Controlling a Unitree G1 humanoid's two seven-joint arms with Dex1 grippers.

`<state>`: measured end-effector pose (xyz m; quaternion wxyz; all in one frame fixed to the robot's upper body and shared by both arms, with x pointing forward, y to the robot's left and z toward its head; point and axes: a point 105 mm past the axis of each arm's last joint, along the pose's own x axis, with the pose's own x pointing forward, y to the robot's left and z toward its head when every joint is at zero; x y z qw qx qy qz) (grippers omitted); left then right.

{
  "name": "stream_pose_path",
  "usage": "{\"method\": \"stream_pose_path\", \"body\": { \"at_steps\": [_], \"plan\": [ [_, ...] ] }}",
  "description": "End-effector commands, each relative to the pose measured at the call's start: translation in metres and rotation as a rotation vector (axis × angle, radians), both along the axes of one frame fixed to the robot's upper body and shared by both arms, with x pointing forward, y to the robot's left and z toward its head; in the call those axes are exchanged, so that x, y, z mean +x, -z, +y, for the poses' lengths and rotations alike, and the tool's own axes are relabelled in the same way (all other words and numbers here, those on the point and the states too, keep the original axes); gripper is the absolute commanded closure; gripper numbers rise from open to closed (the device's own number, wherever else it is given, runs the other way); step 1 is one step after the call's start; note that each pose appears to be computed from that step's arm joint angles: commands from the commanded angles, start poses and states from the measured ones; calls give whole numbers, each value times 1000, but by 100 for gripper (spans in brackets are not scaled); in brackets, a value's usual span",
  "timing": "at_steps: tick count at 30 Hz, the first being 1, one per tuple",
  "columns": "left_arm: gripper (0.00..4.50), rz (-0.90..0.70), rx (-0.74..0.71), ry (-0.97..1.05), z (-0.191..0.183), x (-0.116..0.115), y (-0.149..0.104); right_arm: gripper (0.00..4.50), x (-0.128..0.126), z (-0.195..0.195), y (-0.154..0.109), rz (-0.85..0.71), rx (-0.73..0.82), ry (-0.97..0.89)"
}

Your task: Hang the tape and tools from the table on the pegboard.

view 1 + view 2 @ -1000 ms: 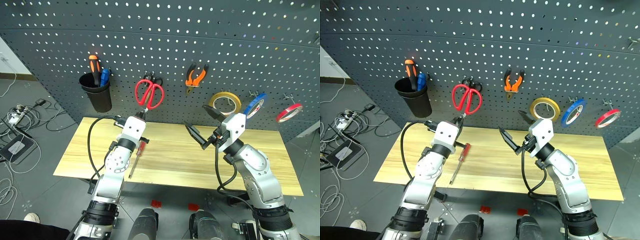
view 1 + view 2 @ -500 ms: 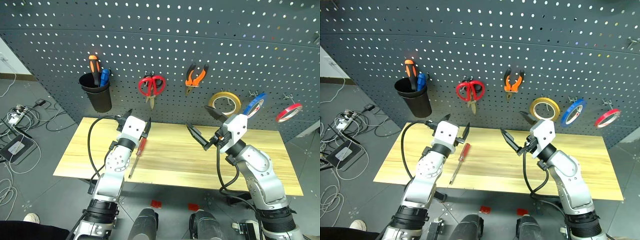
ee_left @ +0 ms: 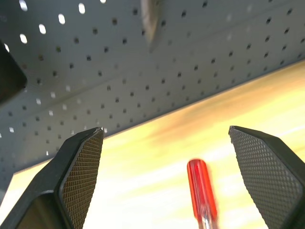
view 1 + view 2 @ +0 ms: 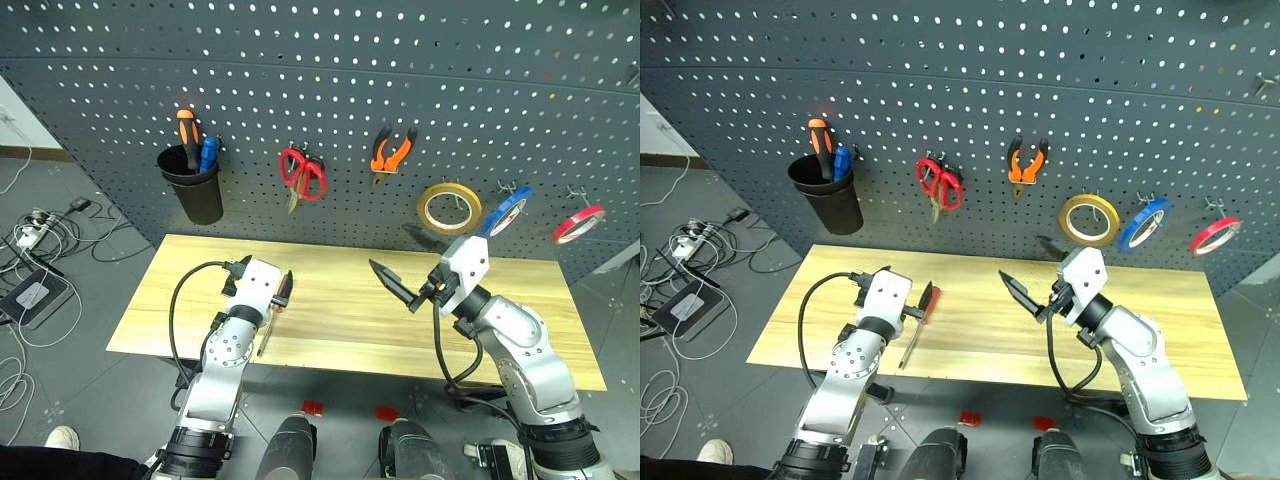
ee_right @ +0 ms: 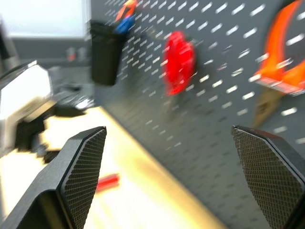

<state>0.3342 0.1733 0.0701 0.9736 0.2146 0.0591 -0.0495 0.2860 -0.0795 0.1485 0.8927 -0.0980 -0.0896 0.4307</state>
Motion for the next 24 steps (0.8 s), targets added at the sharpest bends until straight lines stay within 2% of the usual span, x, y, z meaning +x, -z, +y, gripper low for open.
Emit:
{"method": "stream_pose_path", "body": {
  "at_steps": [1,16,23,24],
  "plan": [
    [8,14,1,-19,8,4,-8,0,-8,10,-1,23,-16,-71],
    [8,229,-127,-6,8,40,16,0,-12,24,-6,84,-50,-125],
    [8,248,-104,-22,10,44,14,0,-13,28,-8,90,-40,-121],
    [25,248,-94,-19,10,44,14,0,-13,28,-8,91,-39,-120]
  ]
}}
